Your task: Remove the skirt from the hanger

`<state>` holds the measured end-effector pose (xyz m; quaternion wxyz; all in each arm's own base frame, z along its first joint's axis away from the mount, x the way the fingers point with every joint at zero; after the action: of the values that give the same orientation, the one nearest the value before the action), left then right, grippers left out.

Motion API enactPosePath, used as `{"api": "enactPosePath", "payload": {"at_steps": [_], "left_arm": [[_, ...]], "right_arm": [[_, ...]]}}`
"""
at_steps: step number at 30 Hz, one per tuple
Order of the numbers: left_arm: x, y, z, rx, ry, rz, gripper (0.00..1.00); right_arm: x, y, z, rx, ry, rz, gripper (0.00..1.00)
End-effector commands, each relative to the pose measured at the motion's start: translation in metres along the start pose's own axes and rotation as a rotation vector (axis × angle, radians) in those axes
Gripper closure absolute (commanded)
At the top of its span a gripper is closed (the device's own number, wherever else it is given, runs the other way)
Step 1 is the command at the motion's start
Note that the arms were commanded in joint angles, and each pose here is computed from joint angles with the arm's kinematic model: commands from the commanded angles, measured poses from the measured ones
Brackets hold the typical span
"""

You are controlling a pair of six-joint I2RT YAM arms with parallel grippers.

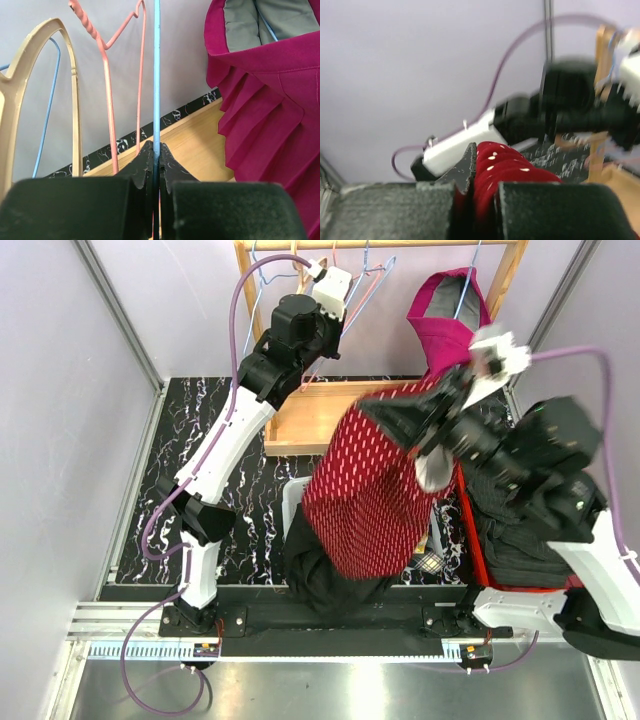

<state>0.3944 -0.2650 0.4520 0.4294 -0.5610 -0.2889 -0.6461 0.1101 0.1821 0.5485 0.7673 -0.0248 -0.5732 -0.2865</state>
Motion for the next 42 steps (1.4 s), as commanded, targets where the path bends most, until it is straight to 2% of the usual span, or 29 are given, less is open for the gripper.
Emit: {"api": "enactPosePath", "payload": {"at_steps": [1,5,6,12,20,21,22,23,24,25,26,34,38,42], "left_arm": [[0.018,-0.010,0.010,0.041,-0.030,-0.067,1.00],[0.015,-0.014,0.011,0.049,-0.024,-0.050,1.00],[0.012,-0.014,0.011,0.048,-0.022,-0.037,1.00],[-0.009,-0.016,0.007,0.052,-0.031,0.059,1.00],[-0.005,-0.024,0.009,0.056,-0.037,0.058,1.00],[-0.003,-0.027,0.009,0.052,-0.041,0.053,0.97],[-0.001,-0.030,0.009,0.050,-0.045,0.048,0.89],[0.007,-0.038,0.011,0.041,-0.046,0.027,0.51],[0.011,-0.042,0.012,0.041,-0.051,0.017,0.33],[0.014,-0.047,0.013,0.041,-0.058,0.008,0.23],[0.016,-0.051,0.012,0.033,-0.062,0.002,0.01],[0.038,-0.114,0.012,-0.043,-0.072,-0.069,0.01],[0.036,-0.141,0.005,-0.109,-0.067,-0.061,0.01],[0.031,-0.154,-0.001,-0.140,-0.019,-0.039,0.01]], "right_arm": [[0.069,-0.003,0.020,0.025,-0.149,-0.238,1.00],[0.052,0.008,0.011,-0.011,-0.124,-0.182,1.00],[0.036,0.012,0.003,-0.037,-0.105,-0.144,1.00],[-0.014,-0.002,-0.020,-0.145,-0.032,-0.067,1.00],[-0.079,-0.011,-0.043,-0.225,0.065,0.081,1.00],[-0.093,-0.011,-0.049,-0.245,0.077,0.118,1.00],[-0.100,-0.012,-0.051,-0.256,0.088,0.133,1.00],[-0.107,-0.012,-0.054,-0.268,0.094,0.150,1.00],[-0.123,-0.013,-0.060,-0.289,0.117,0.187,1.00],[-0.130,-0.014,-0.063,-0.300,0.128,0.205,1.00],[-0.138,-0.015,-0.066,-0.313,0.141,0.225,1.00],[-0.229,-0.034,-0.101,-0.471,0.373,0.412,1.00],[-0.275,-0.046,-0.127,-0.540,0.630,0.504,1.00],[-0.327,-0.055,-0.140,-0.604,0.796,0.646,1.00]]}}
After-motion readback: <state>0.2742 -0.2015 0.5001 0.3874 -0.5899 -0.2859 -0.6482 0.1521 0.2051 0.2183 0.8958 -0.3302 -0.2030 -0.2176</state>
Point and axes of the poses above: each gripper's point midway between its finger pads, its own y axis out along the fingers, its own z axis along the line the jaws close on, x = y × z, the point moved 10 cm from there along -y, back along the fingers, and after that the axes turned 7 degrees about y, right-handed, at the moved point
